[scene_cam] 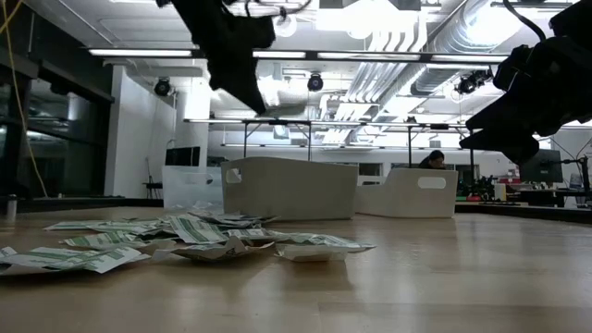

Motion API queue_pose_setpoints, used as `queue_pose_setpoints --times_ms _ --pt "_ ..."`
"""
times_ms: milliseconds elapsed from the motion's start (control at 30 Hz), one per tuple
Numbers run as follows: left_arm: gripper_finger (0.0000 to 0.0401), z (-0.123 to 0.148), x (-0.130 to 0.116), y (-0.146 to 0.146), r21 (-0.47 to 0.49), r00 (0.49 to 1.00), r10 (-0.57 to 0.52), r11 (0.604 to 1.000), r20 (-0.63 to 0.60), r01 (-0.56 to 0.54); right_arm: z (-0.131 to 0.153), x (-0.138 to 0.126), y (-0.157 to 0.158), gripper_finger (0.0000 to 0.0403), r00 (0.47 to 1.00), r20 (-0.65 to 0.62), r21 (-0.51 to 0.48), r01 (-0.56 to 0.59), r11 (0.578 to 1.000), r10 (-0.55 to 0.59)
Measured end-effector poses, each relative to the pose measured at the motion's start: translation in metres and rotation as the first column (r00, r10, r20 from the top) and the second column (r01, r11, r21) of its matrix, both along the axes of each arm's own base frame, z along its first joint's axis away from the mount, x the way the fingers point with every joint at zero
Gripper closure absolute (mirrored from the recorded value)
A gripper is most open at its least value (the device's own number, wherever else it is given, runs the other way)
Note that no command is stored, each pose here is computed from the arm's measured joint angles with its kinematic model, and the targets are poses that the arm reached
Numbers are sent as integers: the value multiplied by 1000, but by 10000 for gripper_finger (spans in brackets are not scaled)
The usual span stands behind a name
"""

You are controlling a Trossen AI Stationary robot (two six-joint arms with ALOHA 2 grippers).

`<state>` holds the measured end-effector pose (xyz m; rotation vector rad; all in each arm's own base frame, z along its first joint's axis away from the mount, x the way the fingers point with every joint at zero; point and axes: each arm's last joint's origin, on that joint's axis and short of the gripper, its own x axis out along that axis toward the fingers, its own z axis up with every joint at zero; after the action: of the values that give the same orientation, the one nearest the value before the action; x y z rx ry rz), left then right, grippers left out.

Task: Pick & Place First Aid Supplies
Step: Put the bandage pack into the gray bin

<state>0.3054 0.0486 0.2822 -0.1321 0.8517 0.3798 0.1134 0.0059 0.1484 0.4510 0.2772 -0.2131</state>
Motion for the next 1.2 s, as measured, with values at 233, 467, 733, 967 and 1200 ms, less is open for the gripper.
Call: queue_pose_setpoints --times_ms 233,467,733,967,1200 --pt "401 -26 17 25 -72 999 50 996 -19 -51 0 0 0 195 1000 -1 0 0 1000 0" --pt "401 -57 33 33 -147 995 81 985 -56 -89 0 0 0 195 1000 1 0 0 1000 0" --pt "401 -76 39 35 -187 977 182 962 -110 -200 0 0 0 195 1000 1 0 0 1000 0" --pt "384 -77 38 35 -185 971 208 956 -117 -227 0 0 0 195 1000 1 0 0 1000 0" --pt "310 -77 38 35 -172 975 183 964 -127 -203 0 0 0 195 1000 1 0 1 1000 -1"
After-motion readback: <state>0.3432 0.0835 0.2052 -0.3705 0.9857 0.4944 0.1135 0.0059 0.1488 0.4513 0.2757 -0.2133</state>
